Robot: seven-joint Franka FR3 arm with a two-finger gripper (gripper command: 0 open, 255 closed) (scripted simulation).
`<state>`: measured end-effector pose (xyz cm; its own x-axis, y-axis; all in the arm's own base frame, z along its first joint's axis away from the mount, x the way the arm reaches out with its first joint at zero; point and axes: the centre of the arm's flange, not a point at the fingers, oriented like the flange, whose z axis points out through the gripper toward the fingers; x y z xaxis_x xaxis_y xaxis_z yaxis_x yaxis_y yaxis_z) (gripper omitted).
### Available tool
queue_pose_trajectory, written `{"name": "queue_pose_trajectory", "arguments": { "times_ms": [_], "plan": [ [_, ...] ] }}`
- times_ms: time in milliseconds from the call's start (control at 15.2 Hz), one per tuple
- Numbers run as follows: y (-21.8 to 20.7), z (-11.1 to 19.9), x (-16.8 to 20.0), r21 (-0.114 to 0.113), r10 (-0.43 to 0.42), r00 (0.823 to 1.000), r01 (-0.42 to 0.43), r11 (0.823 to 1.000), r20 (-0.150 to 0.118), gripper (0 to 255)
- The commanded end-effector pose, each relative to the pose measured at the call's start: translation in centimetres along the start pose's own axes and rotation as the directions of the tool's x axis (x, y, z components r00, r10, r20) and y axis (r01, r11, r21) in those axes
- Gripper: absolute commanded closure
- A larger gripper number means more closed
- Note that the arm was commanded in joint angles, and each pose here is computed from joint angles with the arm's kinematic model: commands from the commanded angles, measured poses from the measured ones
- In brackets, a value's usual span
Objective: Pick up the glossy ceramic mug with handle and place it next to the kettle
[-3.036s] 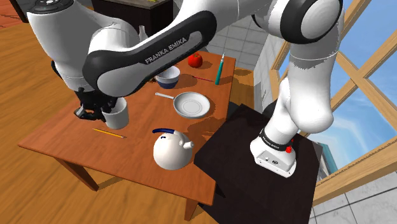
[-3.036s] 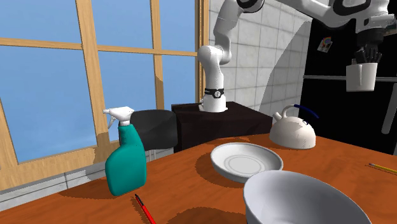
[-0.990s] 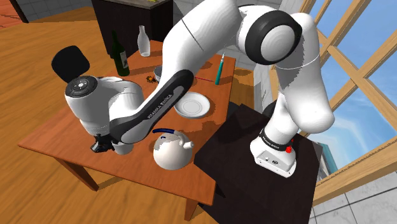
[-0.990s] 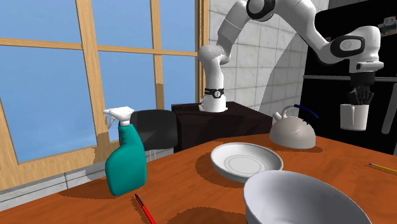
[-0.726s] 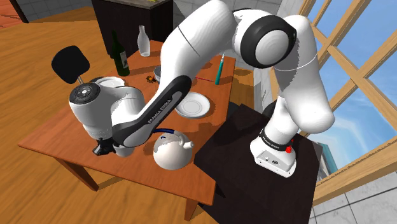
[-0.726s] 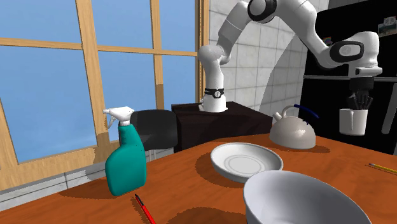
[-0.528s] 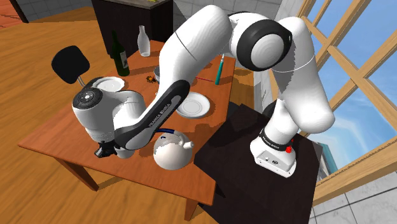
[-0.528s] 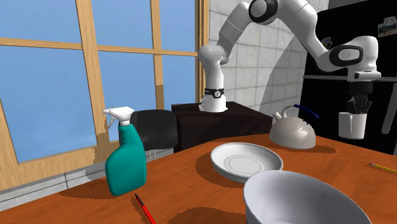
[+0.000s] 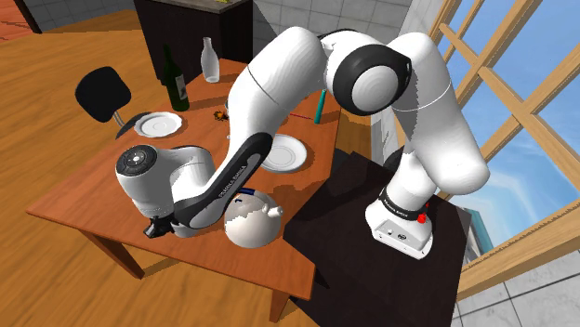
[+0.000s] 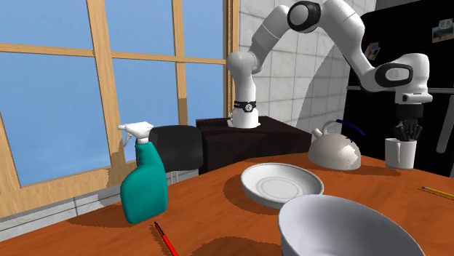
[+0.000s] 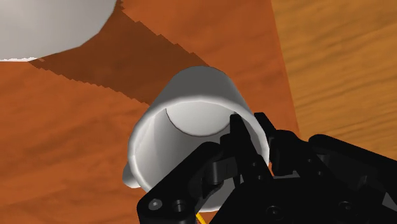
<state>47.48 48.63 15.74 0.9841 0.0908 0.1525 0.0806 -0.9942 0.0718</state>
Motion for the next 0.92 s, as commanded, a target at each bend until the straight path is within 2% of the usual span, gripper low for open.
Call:
{"name": "queue_pose_trajectory", "arguments": {
  "times_ms": [0, 396, 462, 792, 858],
  "plan": [
    [-0.2, 0.4, 0.0, 0.001, 0.000, 1.000, 0.000, 1.000, -0.001, 255],
    [-0.2, 0.4, 0.0, 0.001, 0.000, 1.000, 0.000, 1.000, -0.001, 255],
    [-0.2, 0.4, 0.0, 0.001, 0.000, 1.000, 0.000, 1.000, -0.001, 0],
    [-0.2, 0.4, 0.0, 0.001, 0.000, 1.000, 0.000, 1.000, -0.001, 0],
    [-0.2, -0.9, 0.0, 0.001, 0.000, 1.000, 0.000, 1.000, -0.001, 0]
  ]
}}
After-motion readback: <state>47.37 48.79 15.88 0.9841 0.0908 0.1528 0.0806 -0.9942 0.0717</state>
